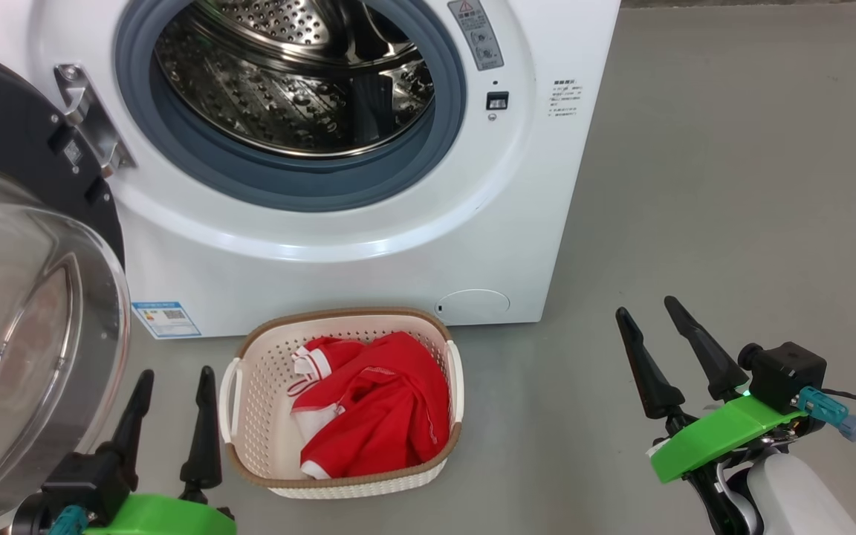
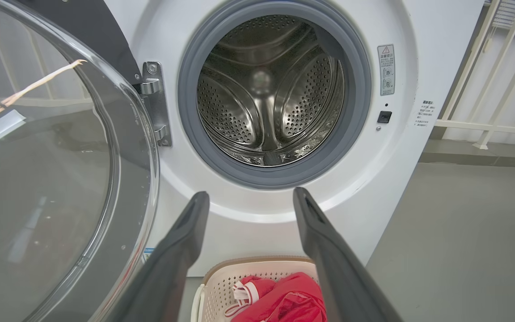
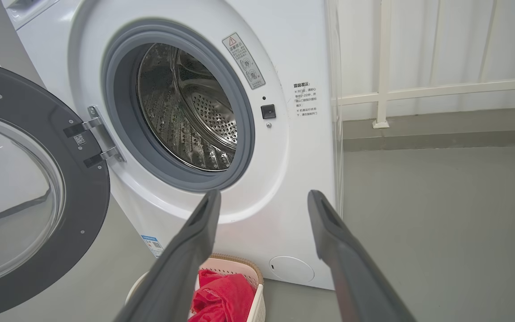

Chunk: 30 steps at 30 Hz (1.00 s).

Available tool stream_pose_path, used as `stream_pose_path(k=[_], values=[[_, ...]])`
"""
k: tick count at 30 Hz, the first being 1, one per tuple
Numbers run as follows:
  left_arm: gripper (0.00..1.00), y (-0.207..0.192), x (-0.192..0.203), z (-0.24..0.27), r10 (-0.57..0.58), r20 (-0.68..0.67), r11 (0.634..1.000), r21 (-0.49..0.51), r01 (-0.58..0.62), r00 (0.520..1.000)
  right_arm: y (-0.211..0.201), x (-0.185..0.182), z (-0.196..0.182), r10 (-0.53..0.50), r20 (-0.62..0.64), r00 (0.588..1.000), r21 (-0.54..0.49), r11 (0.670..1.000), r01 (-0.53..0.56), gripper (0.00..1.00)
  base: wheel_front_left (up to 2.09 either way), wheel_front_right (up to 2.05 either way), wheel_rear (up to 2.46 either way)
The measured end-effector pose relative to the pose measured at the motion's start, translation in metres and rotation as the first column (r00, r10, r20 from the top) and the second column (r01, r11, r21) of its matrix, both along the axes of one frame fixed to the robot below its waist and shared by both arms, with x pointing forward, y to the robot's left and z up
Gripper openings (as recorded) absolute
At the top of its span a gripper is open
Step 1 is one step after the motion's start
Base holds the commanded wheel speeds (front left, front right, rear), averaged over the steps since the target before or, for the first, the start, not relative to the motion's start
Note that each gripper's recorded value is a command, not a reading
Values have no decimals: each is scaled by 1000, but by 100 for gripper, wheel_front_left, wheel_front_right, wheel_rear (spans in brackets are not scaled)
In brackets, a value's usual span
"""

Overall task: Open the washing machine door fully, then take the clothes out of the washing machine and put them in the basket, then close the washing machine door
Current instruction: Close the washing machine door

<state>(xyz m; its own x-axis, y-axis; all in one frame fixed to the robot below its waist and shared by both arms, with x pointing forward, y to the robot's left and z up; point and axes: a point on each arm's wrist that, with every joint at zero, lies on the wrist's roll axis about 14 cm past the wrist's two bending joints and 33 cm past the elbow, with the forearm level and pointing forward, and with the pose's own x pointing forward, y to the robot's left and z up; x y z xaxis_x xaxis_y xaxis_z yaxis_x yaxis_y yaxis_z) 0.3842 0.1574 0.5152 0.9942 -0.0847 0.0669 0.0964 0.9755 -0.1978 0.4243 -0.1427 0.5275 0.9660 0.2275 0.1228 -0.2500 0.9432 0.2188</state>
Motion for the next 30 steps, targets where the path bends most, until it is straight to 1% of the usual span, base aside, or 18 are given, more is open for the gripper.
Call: stream_pose_path(k=[14, 30], values=[[100, 3, -1, -1, 6, -5, 1000, -2, -6, 1000, 2, 2, -1, 5, -1, 1000, 1, 1000, -5, 100, 0, 0, 0], [100, 15, -6, 0, 48, -5, 999, 12, -48, 999, 11, 5, 1, 27, 4, 1000, 4, 1000, -27, 100, 0, 0, 0]])
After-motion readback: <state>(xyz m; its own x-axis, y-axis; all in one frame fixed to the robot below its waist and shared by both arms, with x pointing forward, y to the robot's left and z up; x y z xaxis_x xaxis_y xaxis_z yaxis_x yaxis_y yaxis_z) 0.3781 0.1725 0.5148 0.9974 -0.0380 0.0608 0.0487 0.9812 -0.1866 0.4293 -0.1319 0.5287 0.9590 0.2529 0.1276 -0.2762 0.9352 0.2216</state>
